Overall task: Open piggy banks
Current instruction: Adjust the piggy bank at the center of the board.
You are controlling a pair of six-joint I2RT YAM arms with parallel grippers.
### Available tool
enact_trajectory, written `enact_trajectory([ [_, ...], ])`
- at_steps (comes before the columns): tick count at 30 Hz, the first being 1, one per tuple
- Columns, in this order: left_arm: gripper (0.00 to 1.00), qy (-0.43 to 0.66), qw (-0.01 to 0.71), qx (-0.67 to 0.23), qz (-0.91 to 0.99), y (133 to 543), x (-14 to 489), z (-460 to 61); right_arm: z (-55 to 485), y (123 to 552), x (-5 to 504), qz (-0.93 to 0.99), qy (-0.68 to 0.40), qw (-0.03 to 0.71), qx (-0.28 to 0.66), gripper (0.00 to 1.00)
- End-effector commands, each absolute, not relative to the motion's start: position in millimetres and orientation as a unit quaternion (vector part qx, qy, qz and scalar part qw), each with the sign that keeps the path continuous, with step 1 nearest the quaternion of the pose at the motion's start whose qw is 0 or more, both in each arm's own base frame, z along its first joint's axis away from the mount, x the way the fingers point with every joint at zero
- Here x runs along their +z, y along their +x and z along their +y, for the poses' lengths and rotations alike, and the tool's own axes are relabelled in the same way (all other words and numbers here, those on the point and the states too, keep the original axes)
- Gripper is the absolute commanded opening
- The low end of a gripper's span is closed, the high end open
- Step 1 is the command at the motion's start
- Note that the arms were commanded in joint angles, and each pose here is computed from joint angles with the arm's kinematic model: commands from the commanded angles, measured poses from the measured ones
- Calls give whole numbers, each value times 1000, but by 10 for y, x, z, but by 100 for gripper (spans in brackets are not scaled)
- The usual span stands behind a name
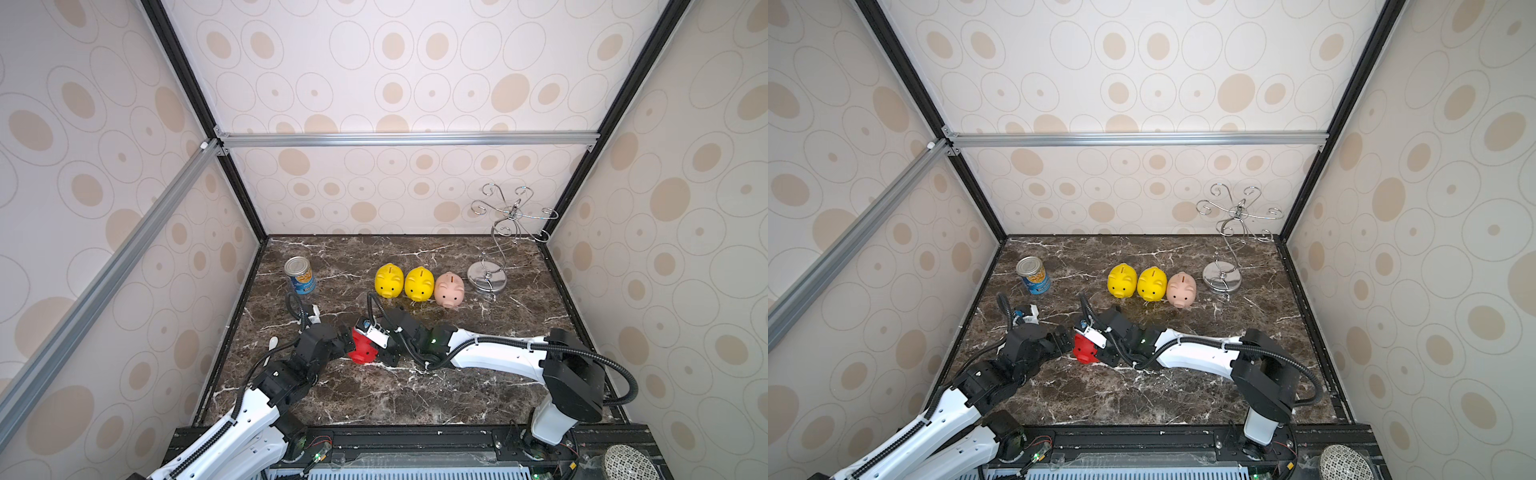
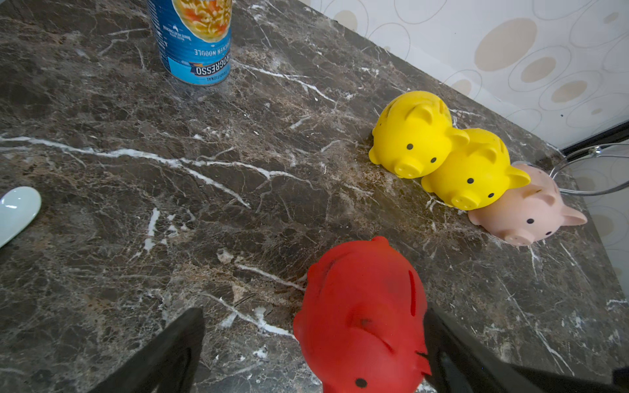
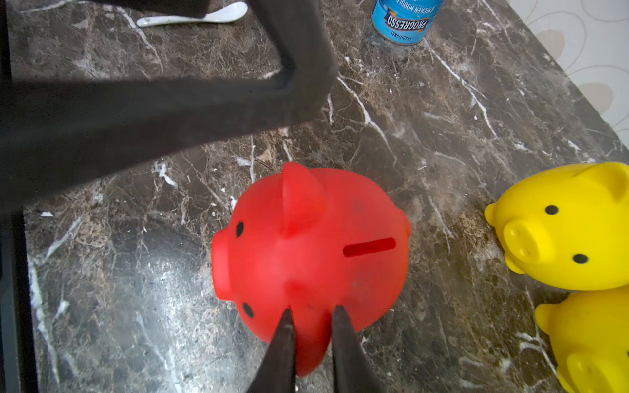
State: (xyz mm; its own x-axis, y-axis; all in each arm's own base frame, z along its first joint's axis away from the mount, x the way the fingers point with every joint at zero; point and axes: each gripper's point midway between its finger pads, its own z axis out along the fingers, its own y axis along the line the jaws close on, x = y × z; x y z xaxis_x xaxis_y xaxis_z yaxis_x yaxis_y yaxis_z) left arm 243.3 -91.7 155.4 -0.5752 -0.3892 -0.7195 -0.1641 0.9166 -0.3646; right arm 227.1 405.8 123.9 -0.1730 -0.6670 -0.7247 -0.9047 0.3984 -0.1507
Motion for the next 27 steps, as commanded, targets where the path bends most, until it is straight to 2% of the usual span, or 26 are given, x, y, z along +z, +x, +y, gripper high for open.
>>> enact_trajectory([
  [1, 100, -165, 448, -134, 869, 2509, 1654, -925, 3898, 2050, 1089, 755, -528, 347, 179, 17],
  [9, 100, -134, 446, -143, 873, 2620, 1656, -1087, 3426, 2104, 878, 771, -499, 374, 129, 17],
  [20, 100, -91, 429, -138, 888, 2785, 1651, -1301, 3105, 2549, 585, 809, -455, 355, 114, 19],
  [27, 100, -70, 419, -134, 895, 2947, 1654, -1456, 2956, 2795, 491, 826, -431, 350, 99, 24],
])
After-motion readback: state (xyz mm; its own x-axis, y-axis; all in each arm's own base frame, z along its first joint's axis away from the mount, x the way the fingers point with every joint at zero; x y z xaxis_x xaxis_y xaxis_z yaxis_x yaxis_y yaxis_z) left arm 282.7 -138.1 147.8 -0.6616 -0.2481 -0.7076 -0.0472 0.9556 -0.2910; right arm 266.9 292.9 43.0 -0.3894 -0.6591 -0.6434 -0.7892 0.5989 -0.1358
